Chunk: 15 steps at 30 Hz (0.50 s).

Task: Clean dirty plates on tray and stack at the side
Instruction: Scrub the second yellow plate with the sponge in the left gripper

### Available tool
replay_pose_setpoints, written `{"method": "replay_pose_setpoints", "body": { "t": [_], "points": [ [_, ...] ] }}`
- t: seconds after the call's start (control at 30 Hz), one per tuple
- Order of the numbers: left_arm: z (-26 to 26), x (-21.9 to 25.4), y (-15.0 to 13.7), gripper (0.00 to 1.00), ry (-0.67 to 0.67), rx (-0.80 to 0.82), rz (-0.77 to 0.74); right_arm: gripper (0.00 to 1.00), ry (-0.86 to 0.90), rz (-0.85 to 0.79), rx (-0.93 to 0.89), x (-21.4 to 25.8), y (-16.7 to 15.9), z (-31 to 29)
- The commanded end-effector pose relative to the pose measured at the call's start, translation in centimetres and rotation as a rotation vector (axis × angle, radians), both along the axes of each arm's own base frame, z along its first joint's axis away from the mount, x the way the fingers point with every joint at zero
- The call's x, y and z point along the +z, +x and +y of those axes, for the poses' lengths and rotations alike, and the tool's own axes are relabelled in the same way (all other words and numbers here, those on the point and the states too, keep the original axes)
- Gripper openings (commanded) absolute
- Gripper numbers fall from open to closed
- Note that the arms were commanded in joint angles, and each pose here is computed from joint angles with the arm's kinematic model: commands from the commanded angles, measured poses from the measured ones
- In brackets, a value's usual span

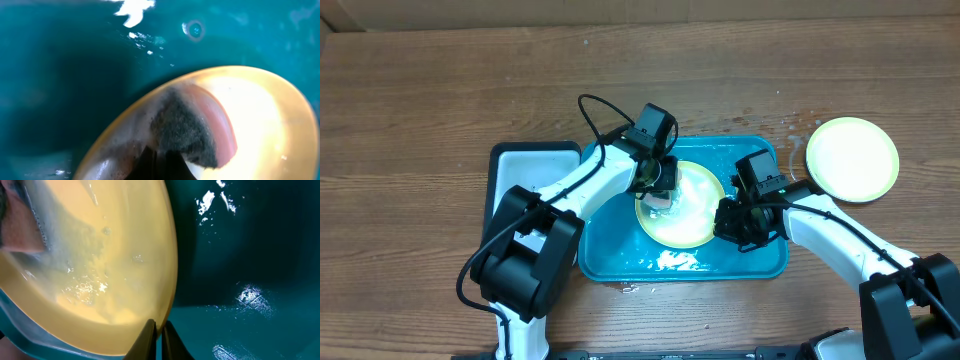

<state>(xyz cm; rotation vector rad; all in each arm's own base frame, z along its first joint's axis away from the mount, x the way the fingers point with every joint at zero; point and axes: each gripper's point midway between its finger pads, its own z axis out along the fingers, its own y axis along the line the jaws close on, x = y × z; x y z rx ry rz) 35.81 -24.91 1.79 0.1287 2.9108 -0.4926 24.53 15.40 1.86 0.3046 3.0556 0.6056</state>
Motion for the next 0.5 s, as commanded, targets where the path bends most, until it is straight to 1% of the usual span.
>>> {"method": "replay_pose_setpoints", "body": {
  "t": [0.0, 0.17, 0.27, 0.37, 0.47],
  "points": [
    [-1.3, 0.6, -0.7, 0.04, -0.075, -0.012, 0.076, 0.04, -0.008, -0.005, 0.024, 0.0, -0.2, 0.0],
    [2.3, 2.5, -0.4, 0.04, 0.098, 0.059, 0.096, 0.04, -0.008, -0.006, 0.024, 0.0, -0.2, 0.0],
    [4.0, 5.3, 0.4, 0.04, 0.158, 0.089, 0.051, 0.04, -0.005, -0.014, 0.024, 0.1, 0.0, 0.0],
    [5.5, 8.7, 0.9, 0.04, 0.219, 0.106, -0.024, 0.04, -0.001, -0.025, 0.024, 0.1, 0.2, 0.1],
    [8.1, 11.6, 0.1, 0.04, 0.311, 0.138, -0.061, 0.04, 0.001, -0.032, 0.024, 0.2, 0.4, 0.2]
  ]
}}
